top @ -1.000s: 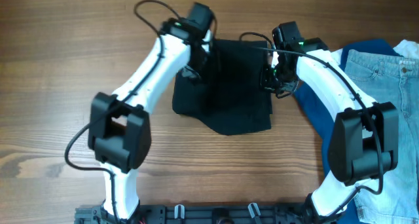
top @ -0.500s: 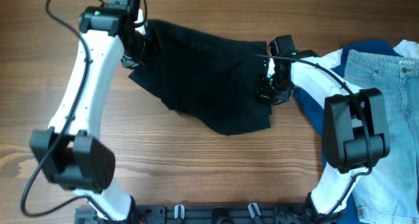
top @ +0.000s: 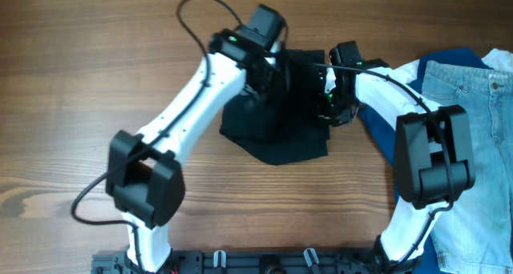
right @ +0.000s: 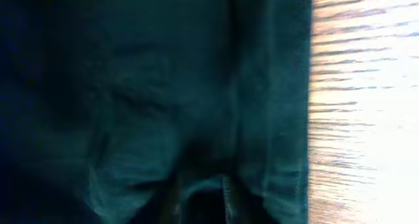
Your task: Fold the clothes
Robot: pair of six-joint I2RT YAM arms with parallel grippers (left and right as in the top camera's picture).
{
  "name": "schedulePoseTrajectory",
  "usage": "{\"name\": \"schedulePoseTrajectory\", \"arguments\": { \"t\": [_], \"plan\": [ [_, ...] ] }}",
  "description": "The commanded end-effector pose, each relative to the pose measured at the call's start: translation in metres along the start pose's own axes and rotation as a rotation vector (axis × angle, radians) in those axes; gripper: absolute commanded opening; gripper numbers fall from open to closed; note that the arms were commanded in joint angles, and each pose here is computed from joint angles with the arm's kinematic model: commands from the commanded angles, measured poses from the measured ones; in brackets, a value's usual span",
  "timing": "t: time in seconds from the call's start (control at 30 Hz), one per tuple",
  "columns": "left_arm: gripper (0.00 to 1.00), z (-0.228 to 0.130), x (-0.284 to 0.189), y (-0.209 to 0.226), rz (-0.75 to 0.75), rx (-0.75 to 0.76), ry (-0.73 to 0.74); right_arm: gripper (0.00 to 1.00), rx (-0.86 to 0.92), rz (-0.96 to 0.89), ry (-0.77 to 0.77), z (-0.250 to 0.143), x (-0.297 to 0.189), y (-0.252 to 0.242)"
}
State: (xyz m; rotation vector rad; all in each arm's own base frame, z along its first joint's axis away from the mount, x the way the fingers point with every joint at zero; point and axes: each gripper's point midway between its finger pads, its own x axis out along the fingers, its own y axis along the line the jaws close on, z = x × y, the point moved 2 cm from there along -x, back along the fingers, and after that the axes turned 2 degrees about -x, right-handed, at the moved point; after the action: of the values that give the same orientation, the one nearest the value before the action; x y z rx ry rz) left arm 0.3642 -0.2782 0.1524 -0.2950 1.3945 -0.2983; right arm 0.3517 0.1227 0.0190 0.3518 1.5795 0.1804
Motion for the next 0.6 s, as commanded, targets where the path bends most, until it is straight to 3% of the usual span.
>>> {"name": "schedulePoseTrajectory", "arguments": {
  "t": [0.0, 0.07, 0.23, 0.3, 0.37, 0.47, 0.57],
  "plan": [
    [0.61, -0.003, 0.004, -0.003, -0.01, -0.015, 0.015, 0.43, 0.022, -0.073, 0.132, -0.026, 0.018, -0.018],
    [0.68, 0.005, -0.007, 0.006, -0.012, -0.038, -0.005, 0.47, 0.016, -0.063, 0.091, -0.019, -0.006, -0.013],
    [0.69, 0.022, -0.033, 0.051, 0.035, -0.075, -0.022, 0.54, 0.037, -0.056, -0.109, -0.004, -0.087, -0.02],
    [0.7, 0.022, -0.038, 0.076, 0.112, -0.111, -0.015, 0.52, -0.145, 0.073, -0.196, 0.002, -0.112, 0.005],
    [0.7, 0.022, -0.039, 0.088, 0.138, -0.093, 0.001, 0.39, -0.374, 0.248, -0.291, 0.002, -0.139, 0.044],
    [0.69, 0.015, -0.029, 0.097, 0.159, -0.046, 0.046, 0.18, -0.459, 0.28, -0.329, 0.006, -0.134, 0.07],
    [0.6, 0.003, -0.006, 0.11, 0.179, -0.058, 0.093, 0.1, -0.443, 0.202, -0.272, 0.01, -0.091, 0.076]
  ]
}}
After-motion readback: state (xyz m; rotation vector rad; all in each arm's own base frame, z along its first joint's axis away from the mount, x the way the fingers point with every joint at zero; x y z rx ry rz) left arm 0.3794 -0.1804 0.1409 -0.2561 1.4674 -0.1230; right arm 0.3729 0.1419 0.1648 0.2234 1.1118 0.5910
